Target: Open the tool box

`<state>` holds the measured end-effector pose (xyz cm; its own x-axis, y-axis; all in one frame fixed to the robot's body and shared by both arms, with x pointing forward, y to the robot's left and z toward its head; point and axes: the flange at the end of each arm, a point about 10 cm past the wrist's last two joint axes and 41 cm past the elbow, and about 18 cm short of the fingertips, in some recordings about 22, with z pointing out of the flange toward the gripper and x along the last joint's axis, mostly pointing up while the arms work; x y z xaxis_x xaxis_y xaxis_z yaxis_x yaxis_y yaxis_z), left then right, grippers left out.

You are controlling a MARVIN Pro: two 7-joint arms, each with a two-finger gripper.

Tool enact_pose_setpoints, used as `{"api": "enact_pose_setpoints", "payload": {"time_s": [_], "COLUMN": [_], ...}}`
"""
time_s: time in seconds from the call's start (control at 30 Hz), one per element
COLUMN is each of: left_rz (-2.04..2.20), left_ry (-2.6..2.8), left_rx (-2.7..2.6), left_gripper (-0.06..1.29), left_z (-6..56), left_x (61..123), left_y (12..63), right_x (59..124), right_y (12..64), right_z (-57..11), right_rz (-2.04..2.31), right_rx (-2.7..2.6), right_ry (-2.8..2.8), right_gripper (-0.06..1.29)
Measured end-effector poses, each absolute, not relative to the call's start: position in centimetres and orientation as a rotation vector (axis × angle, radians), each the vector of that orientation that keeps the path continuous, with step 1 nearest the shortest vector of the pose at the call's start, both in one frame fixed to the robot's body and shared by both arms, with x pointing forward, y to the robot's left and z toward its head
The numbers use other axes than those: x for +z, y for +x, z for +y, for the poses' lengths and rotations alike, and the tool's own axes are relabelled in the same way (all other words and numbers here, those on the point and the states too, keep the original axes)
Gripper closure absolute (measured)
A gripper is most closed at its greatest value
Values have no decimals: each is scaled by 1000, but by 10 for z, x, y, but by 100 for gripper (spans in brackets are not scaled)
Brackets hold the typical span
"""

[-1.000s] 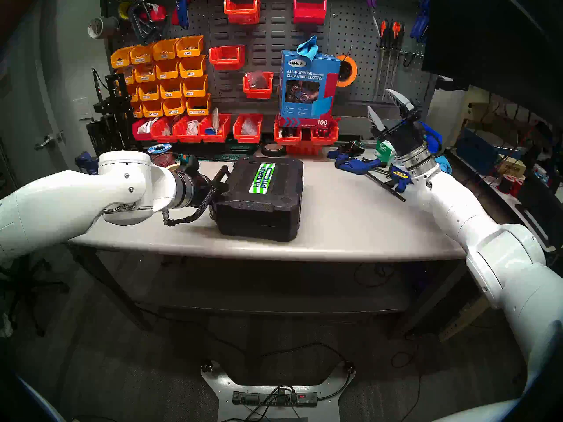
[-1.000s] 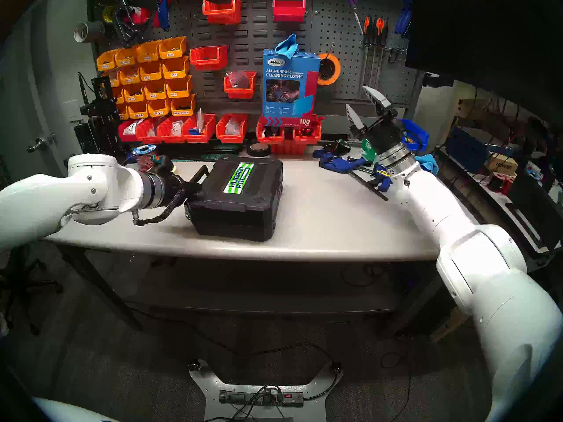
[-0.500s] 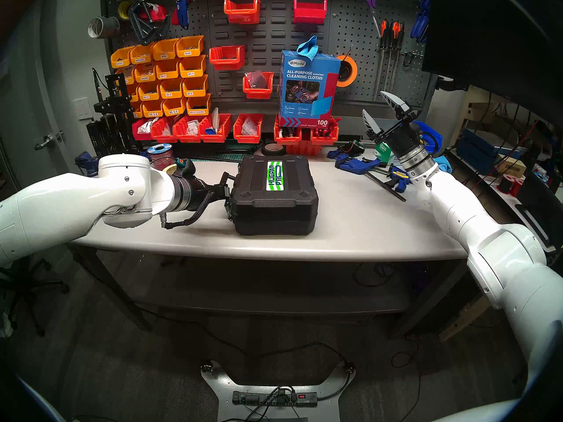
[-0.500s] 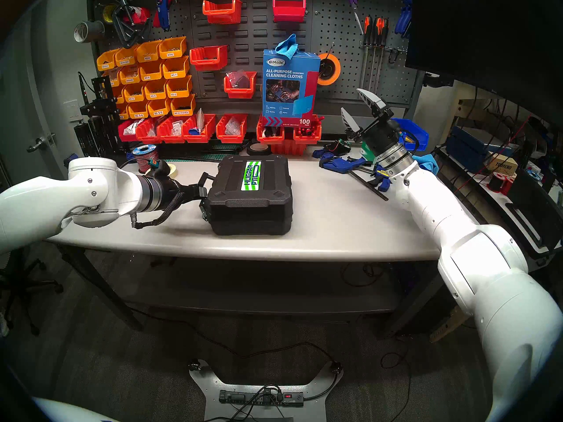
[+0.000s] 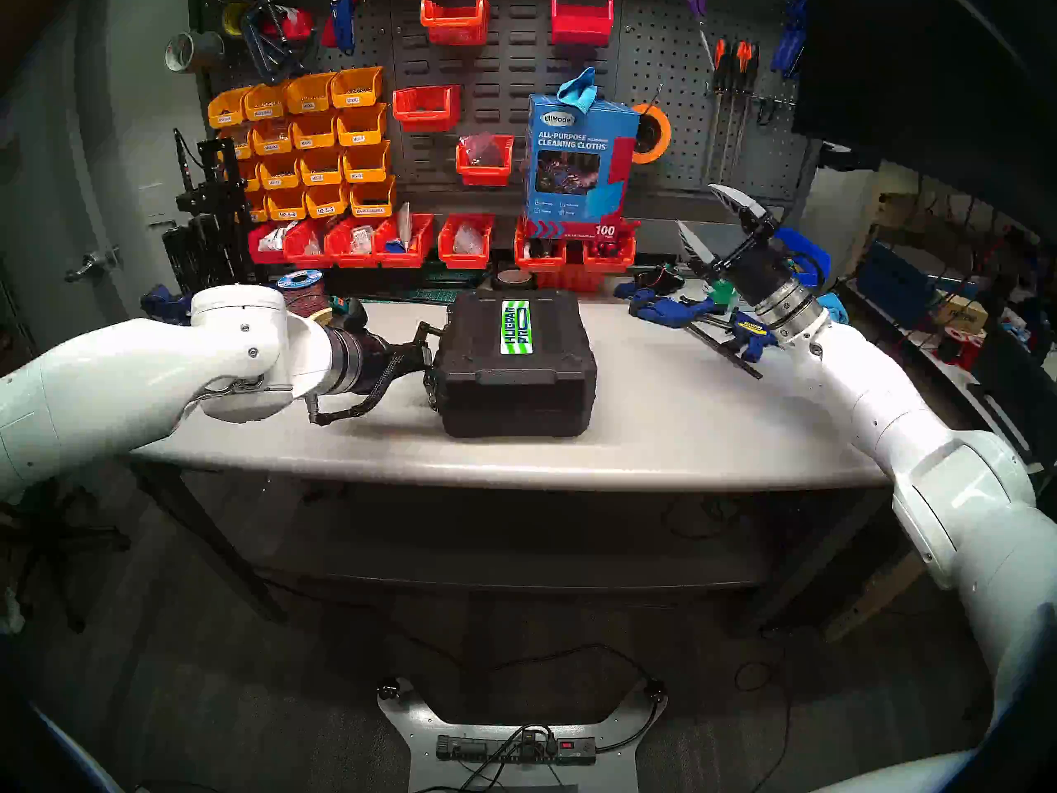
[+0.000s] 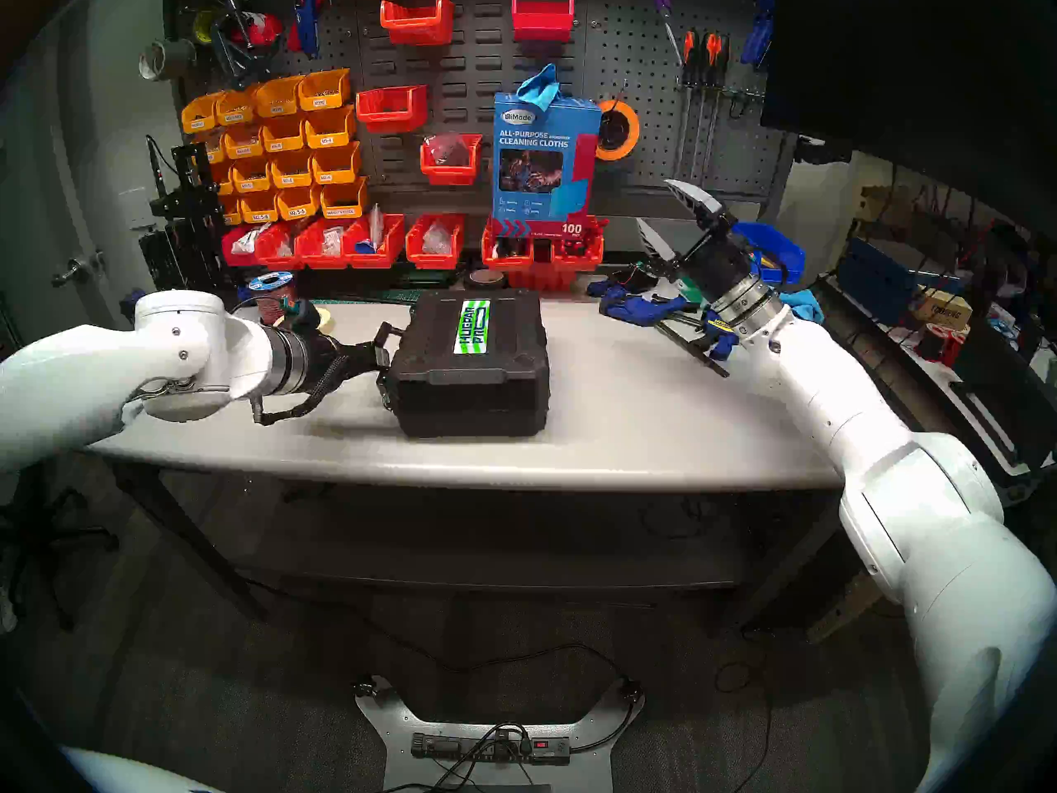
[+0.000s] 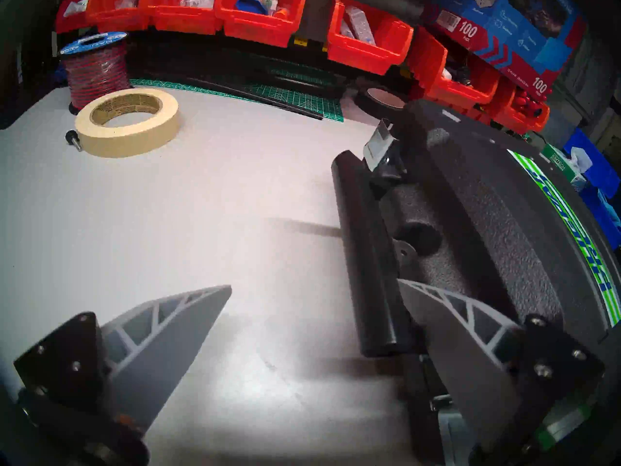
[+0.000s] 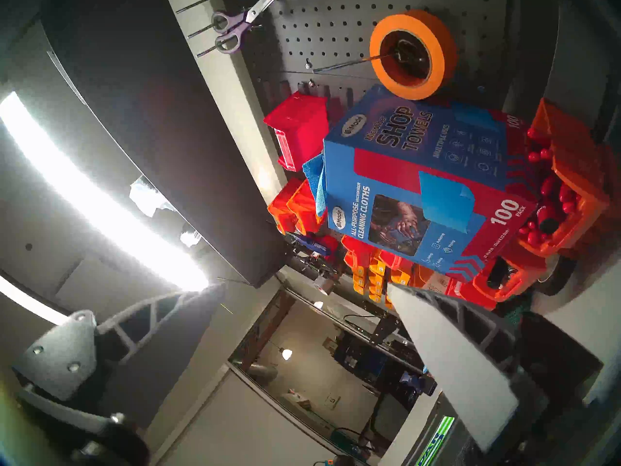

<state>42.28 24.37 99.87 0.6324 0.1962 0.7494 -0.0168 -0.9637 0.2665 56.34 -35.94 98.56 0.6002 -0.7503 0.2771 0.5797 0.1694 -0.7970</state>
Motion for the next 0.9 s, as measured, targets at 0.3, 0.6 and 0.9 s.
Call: {"api": "enact_pose_setpoints", "payload": {"time_s": [0.3, 0.6, 0.9], "left_rz": [244, 274, 268], "left_ry": [2507, 2400, 2366], "left_rx": [1231, 1263, 1296], "left_gripper": [-4, -4, -4], "left_z": [249, 250, 253], "left_x": [994, 999, 1003], "left_y": [420, 416, 416], "right_x": [975, 970, 970], "right_y": [560, 559, 559], "right_z": [-357, -349, -344], "right_rz": [216, 221, 220], "right_rx": [-931, -908, -889], "right_ry": [-1021, -1008, -1006], "right_gripper": [-2, -2, -2]}}
